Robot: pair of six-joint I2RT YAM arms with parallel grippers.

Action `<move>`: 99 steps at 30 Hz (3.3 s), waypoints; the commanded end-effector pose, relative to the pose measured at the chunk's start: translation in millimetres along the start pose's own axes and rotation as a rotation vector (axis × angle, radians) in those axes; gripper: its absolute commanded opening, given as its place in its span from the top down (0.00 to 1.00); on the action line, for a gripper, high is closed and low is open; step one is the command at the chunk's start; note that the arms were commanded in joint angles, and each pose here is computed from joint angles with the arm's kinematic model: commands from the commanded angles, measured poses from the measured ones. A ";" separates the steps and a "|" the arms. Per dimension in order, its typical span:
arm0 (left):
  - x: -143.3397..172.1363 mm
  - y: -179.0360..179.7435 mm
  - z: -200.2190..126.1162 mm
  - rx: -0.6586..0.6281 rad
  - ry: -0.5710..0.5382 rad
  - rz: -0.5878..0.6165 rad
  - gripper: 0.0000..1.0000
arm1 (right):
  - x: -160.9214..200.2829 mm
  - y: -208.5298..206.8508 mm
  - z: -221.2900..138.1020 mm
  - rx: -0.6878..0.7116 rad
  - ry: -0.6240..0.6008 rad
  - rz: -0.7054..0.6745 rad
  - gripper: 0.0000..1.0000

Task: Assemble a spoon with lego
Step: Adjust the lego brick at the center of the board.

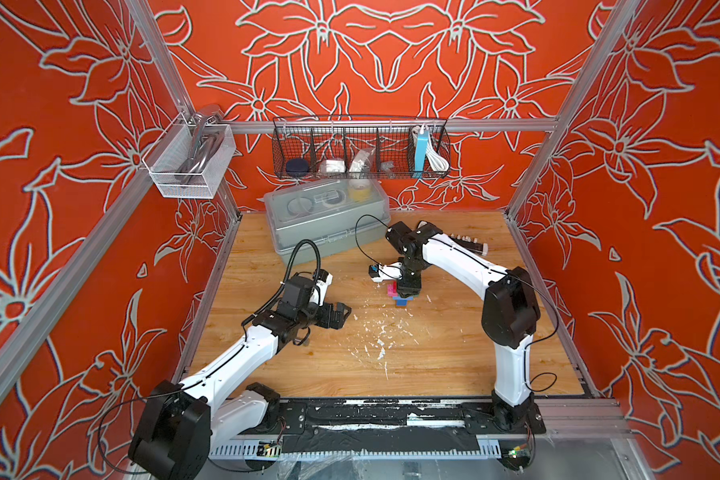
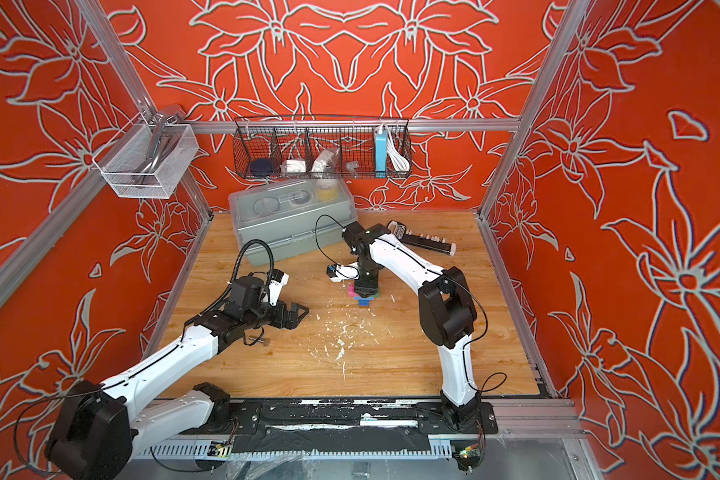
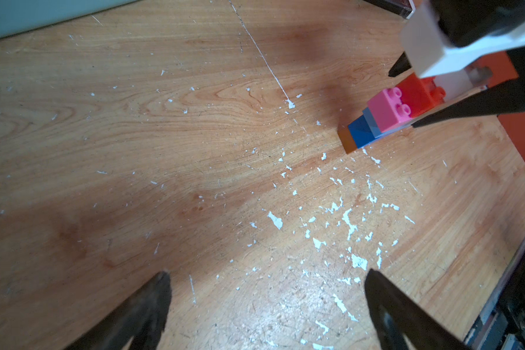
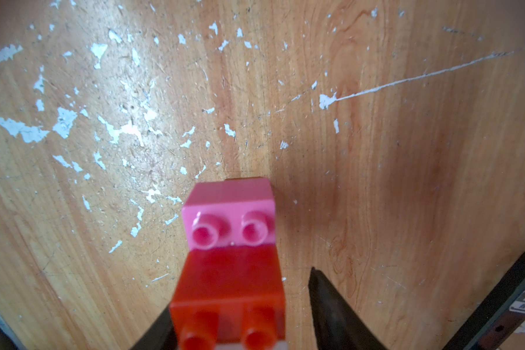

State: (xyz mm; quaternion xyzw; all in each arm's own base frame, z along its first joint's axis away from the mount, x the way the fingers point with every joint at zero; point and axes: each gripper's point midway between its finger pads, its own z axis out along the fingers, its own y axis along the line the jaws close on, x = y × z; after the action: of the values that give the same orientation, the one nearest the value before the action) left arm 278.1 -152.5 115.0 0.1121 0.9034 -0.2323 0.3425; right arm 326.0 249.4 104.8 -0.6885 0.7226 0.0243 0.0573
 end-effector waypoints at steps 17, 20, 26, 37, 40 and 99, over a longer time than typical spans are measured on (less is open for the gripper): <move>-2.0 -3.1 -1.3 0.003 0.005 0.027 0.02 | -2.7 -0.1 -18.9 0.000 -0.013 0.025 0.86; -1.4 -3.2 -1.1 0.005 0.004 0.028 0.02 | -3.6 -0.3 -24.9 0.012 -0.025 0.042 0.86; -6.5 -5.8 -5.8 0.005 0.004 0.032 0.02 | -16.8 10.5 -47.9 -0.025 -0.135 0.138 0.89; -6.6 -18.2 -31.7 0.032 -0.026 -0.004 0.02 | -31.7 33.3 -62.3 -0.351 -0.333 0.584 0.91; -4.6 -21.4 -34.8 0.043 -0.021 -0.008 0.02 | -34.6 34.7 -65.4 -0.407 -0.411 0.678 0.93; 0.3 -30.9 -36.7 0.096 0.000 -0.037 0.02 | -35.0 -18.7 59.7 -0.854 -0.902 1.320 0.56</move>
State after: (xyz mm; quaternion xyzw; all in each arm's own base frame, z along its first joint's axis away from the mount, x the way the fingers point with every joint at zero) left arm 247.9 -161.2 147.2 0.1085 0.8942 -0.2834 0.3292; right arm 351.5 292.9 57.0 -0.0124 0.8033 0.5926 0.0578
